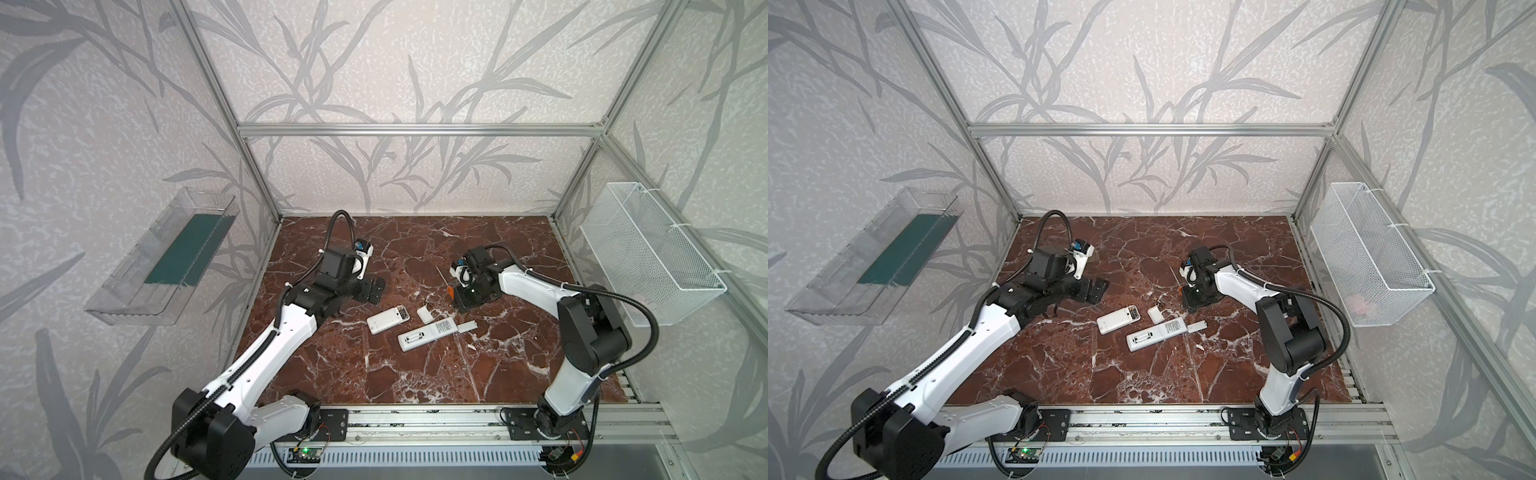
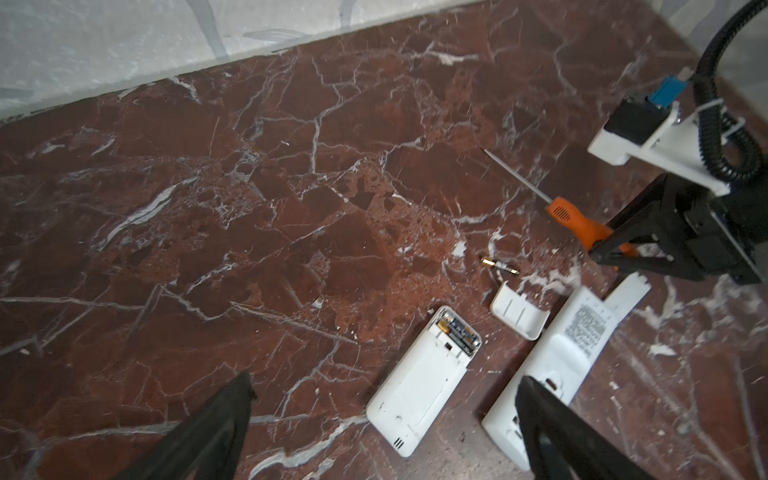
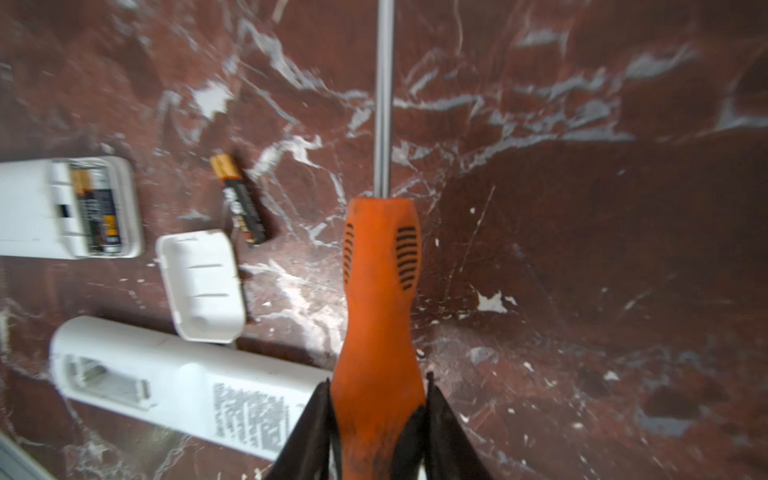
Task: Unload the batteries from the remote control
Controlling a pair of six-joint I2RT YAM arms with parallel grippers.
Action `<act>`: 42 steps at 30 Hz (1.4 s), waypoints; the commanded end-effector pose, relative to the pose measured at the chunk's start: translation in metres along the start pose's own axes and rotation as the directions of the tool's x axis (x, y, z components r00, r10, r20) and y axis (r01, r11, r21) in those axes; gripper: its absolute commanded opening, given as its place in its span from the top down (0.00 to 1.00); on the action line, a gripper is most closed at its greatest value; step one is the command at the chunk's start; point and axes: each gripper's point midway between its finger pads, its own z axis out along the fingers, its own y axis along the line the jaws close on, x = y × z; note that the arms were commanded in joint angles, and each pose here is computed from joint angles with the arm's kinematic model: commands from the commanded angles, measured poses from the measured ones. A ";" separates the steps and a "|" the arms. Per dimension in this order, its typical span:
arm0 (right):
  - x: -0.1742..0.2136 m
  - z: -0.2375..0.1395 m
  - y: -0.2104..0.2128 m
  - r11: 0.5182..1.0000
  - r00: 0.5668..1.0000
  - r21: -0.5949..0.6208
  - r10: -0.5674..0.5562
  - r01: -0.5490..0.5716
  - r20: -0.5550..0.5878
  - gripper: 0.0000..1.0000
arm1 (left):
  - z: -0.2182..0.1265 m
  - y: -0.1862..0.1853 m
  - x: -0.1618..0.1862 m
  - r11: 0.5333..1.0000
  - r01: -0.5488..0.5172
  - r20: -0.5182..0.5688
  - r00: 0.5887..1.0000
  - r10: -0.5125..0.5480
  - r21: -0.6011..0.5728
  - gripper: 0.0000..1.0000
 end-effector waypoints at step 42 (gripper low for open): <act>-0.046 -0.159 0.180 0.762 0.928 -0.626 0.096 0.164 0.360 0.18 | 0.004 -0.061 -0.095 0.437 0.622 -0.082 0.629 -0.773 0.650 1.00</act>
